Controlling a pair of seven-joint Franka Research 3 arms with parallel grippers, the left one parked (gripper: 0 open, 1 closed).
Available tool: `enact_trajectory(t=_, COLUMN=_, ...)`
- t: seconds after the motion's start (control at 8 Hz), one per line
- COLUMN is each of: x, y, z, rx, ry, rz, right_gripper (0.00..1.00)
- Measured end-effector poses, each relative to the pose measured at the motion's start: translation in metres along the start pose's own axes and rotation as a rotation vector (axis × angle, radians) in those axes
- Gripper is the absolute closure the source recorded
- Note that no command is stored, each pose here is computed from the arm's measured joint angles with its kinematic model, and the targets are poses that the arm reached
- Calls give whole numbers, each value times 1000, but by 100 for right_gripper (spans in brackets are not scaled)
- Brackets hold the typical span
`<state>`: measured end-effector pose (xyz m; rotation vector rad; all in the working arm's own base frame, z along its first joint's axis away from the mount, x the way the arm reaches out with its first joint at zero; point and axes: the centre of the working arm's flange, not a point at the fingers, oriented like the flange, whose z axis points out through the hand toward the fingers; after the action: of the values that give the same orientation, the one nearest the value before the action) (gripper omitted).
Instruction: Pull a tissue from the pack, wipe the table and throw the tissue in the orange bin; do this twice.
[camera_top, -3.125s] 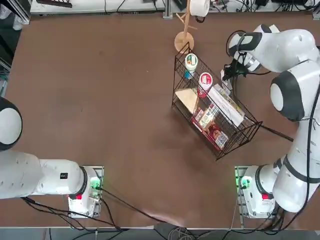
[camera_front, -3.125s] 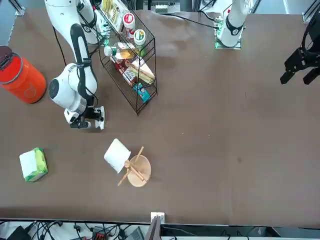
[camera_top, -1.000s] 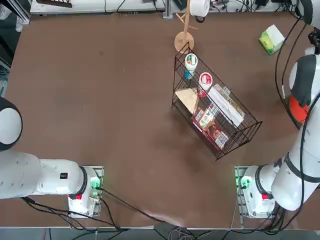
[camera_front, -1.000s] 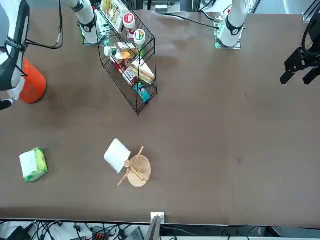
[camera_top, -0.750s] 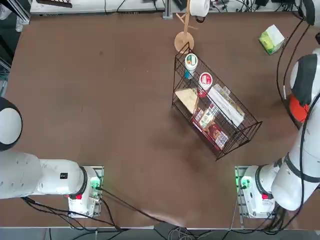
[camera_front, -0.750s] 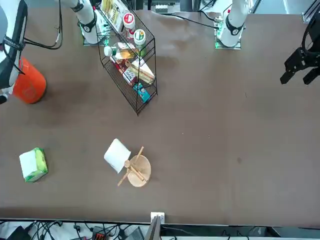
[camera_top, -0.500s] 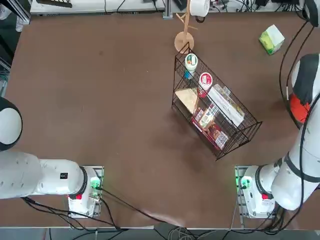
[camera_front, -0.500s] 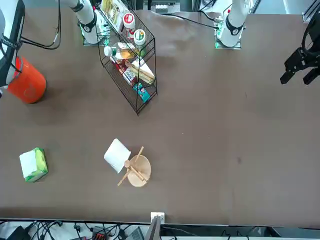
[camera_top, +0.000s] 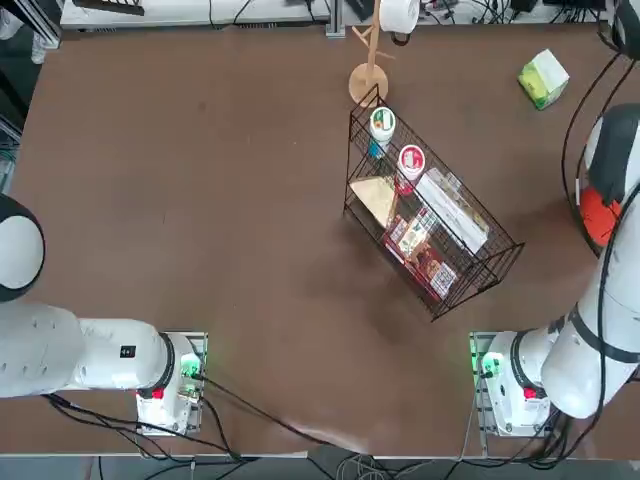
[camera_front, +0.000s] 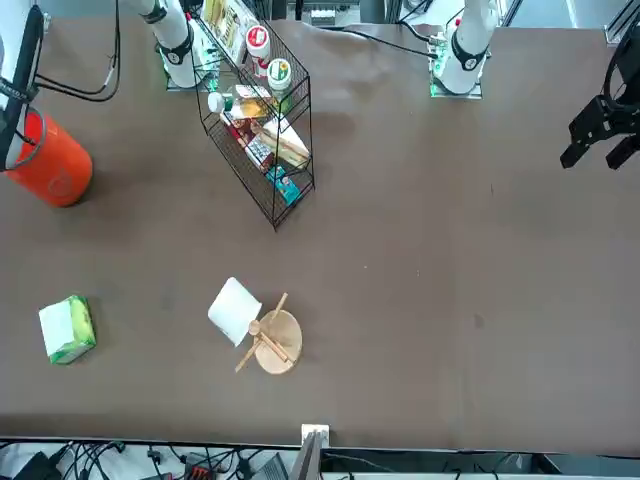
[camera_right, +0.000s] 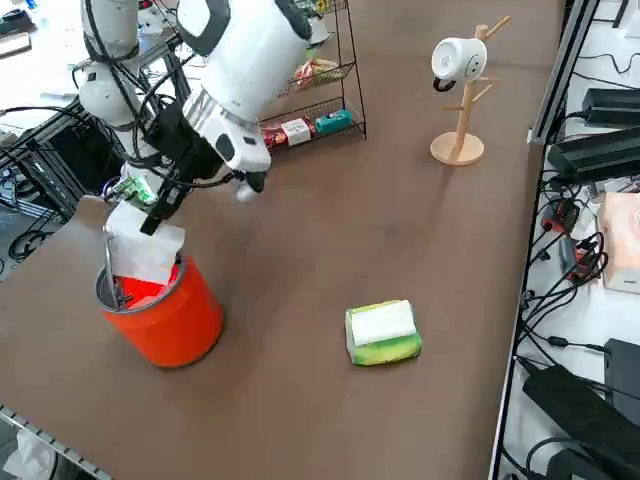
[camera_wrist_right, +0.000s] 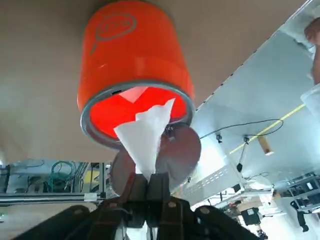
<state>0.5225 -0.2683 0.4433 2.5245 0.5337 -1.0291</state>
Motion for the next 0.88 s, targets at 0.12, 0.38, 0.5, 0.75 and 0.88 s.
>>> enact_trajectory(t=0.12, x=4, y=-2, z=12, rx=14, ry=-18, rz=-5, right_gripper=99)
enact_trajectory(t=0.38, x=16, y=-9, z=30, rx=23, ry=-37, rz=-29, right_gripper=98)
enact_trajectory(t=0.5, x=23, y=-11, z=40, rx=14, ry=-35, rz=-40, right_gripper=97)
enact_trajectory(t=0.75, x=28, y=-8, z=59, rx=-3, ry=-21, rz=-44, right_gripper=94)
enact_trajectory(t=0.88, x=27, y=-5, z=64, rx=-1, ry=-18, rz=-40, right_gripper=81)
